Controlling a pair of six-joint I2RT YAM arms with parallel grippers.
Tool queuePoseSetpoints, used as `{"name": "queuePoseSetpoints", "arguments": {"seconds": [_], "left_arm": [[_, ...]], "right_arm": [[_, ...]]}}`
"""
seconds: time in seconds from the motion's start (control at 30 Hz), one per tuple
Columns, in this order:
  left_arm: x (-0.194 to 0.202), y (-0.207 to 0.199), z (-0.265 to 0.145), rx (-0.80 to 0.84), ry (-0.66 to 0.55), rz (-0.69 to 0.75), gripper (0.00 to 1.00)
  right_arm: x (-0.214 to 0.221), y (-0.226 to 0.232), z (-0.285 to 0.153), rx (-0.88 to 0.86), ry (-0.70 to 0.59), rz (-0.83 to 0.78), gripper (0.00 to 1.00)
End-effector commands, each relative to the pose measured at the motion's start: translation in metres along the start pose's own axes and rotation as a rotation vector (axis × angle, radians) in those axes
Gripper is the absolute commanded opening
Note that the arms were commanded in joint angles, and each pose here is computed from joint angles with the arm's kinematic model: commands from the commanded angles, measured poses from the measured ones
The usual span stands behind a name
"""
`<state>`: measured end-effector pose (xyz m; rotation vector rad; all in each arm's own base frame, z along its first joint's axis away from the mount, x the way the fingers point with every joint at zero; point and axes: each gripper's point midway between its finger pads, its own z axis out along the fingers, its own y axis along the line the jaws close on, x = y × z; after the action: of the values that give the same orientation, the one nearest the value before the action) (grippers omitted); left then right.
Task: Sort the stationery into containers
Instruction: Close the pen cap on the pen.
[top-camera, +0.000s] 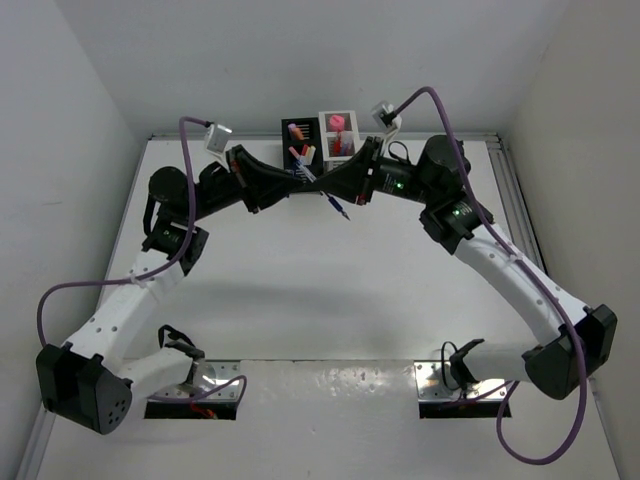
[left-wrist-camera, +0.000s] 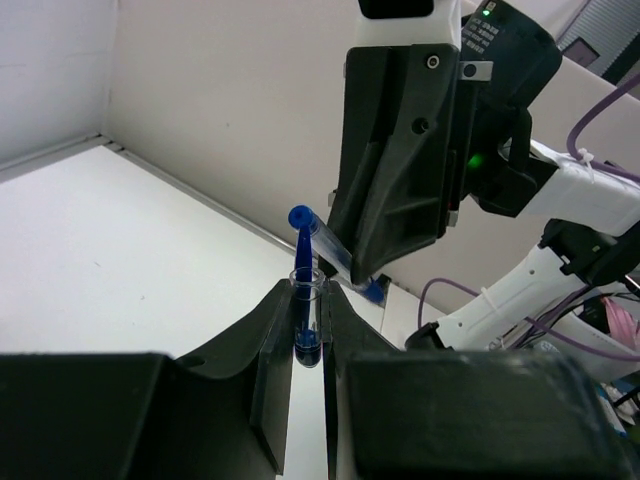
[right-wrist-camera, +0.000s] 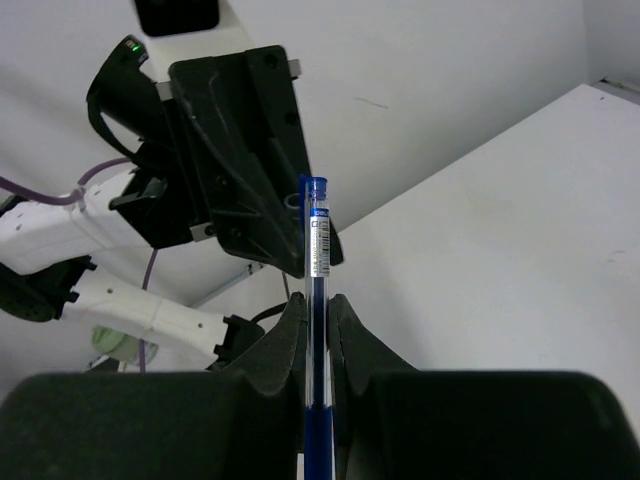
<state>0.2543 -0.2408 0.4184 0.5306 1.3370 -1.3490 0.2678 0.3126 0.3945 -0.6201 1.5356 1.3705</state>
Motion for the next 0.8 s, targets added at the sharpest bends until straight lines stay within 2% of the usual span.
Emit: {"name": "queuePoseSetpoints", "arguments": {"seconds": [0.0,0.77], "left_arm": [[-0.016,-0.020,0.006,0.075,-0.023,0.058,0.00],[-0.013,-0.028,0.015,0.117,-0.008,0.089,0.00]], "right_arm": [[-0.011,0.018,0.007,-0.064,-0.021,-0.033,0.00],[0.025,0.019,0.017,-0.096,0.119,-0.035,0.00]]}}
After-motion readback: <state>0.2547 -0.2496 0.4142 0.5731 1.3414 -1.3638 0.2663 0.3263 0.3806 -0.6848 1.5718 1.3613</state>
